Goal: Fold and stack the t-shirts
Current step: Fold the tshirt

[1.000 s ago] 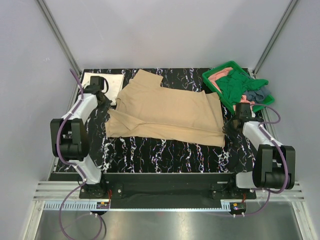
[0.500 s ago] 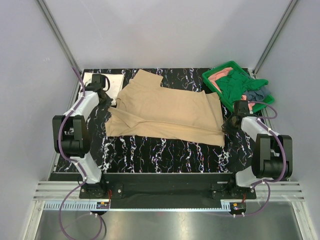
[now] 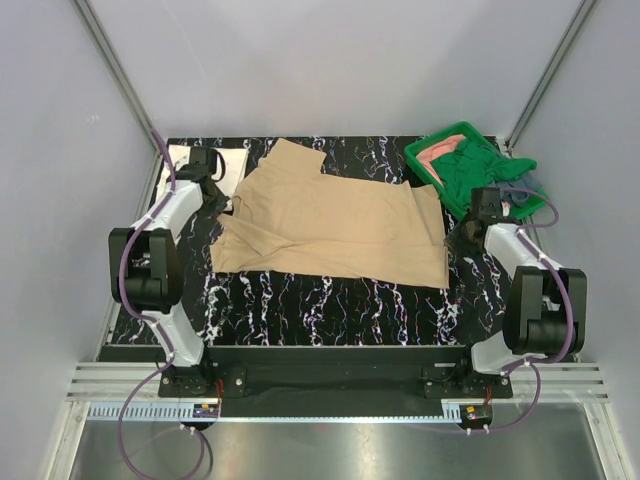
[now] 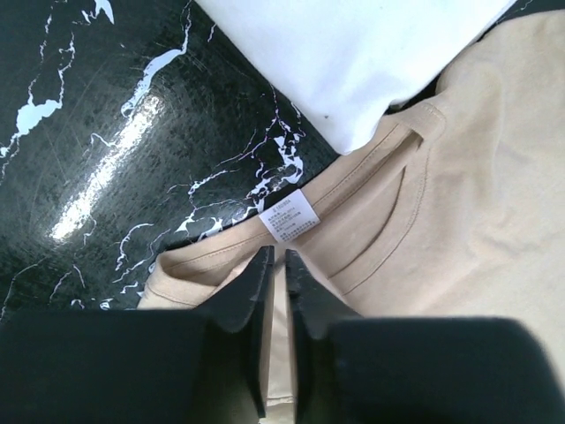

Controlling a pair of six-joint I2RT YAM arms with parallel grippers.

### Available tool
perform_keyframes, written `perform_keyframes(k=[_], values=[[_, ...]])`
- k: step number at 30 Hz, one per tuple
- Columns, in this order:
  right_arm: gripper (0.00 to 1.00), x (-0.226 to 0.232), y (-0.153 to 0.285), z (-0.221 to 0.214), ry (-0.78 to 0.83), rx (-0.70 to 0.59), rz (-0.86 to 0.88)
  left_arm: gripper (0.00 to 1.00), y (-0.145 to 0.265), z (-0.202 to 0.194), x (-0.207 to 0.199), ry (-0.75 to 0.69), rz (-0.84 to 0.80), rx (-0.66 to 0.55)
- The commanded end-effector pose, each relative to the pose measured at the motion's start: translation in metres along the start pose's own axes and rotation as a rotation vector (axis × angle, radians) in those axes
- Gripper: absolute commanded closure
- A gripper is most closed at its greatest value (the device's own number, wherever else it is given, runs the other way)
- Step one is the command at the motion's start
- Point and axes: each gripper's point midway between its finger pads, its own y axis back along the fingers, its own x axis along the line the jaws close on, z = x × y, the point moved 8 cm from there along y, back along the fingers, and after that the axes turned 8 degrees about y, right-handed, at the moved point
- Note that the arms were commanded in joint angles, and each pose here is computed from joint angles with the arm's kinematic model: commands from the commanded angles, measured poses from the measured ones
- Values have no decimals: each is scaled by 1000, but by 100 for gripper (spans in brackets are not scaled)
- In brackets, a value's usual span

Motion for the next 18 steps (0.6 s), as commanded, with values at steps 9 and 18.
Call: perform_keyframes(k=[9, 18], values=[[72, 9, 39, -30, -129, 124, 170, 72, 72, 1, -14, -99, -284, -8], [75, -5, 5, -47, -124, 183, 74, 67, 52, -83, 32, -181, -397, 243]])
